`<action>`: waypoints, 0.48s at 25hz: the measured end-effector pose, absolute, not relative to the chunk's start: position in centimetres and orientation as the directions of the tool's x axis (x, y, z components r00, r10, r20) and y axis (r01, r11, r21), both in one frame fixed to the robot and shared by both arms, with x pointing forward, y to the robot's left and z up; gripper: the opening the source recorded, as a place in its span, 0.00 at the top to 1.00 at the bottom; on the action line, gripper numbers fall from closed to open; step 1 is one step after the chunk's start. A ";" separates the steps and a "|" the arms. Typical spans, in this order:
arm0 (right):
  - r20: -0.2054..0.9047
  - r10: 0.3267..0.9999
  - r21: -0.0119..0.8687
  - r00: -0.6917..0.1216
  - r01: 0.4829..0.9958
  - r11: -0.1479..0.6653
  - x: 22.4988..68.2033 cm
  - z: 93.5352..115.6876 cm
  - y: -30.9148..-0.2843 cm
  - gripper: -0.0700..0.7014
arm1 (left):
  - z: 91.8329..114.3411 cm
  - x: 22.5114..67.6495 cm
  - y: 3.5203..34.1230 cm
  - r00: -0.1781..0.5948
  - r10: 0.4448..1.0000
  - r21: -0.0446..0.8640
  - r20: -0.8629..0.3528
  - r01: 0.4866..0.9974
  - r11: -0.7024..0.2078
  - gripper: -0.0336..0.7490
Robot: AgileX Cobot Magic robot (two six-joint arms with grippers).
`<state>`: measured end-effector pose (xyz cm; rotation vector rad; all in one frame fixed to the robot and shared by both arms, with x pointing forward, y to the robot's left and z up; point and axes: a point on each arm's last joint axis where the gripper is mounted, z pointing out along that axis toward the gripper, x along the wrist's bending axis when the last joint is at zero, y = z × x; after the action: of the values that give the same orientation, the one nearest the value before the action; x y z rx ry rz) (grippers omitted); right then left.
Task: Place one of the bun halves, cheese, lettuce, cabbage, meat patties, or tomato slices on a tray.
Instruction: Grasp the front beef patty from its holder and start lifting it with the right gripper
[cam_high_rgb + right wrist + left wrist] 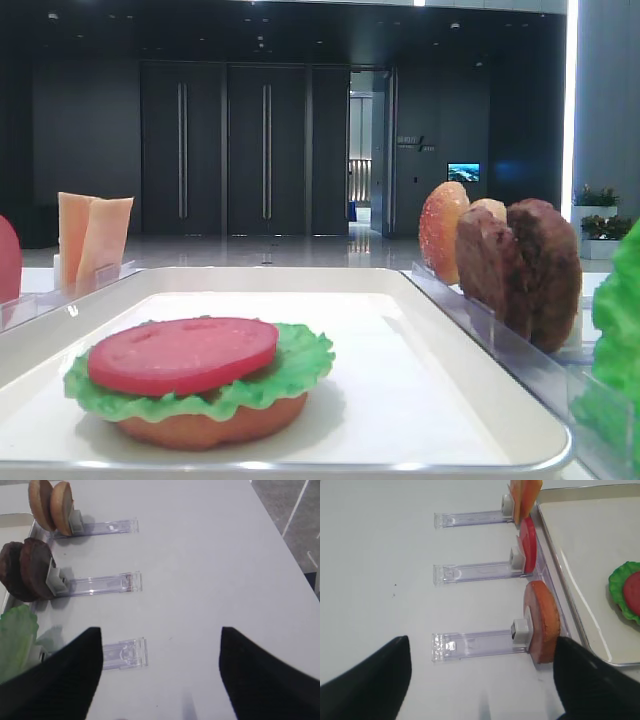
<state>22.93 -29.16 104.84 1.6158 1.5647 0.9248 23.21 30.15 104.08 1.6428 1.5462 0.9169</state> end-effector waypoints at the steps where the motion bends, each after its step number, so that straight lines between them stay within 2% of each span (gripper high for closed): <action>1: 0.025 1.000 0.863 0.018 0.504 -0.031 22.9 104.8 -29.2 0.29 | 104.1 23.2 30.2 0.041 0.999 0.859 0.035 0.510 -0.051 0.07; 3: 0.026 1.000 0.863 0.017 0.504 -0.031 22.9 104.8 -29.2 0.25 | 104.1 23.2 30.2 0.041 0.999 0.859 0.035 0.510 -0.051 0.07; 6: 0.031 0.999 0.863 0.014 0.504 -0.034 22.9 104.8 -29.1 0.10 | 104.1 23.2 30.2 0.041 0.999 0.859 0.035 0.510 -0.051 0.07; 7: 0.031 0.999 0.863 0.014 0.504 -0.034 22.9 104.8 -29.1 0.07 | 104.1 23.2 30.2 0.041 0.999 0.859 0.035 0.510 -0.051 0.07; 12: 0.037 0.999 0.863 0.009 0.503 -0.037 22.9 104.9 -29.0 0.04 | 104.1 23.2 30.2 0.041 0.999 0.859 0.035 0.510 -0.051 0.07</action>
<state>22.93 -29.04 104.85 1.6181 1.5692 0.9413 23.21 30.15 104.08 1.6428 1.5462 0.9169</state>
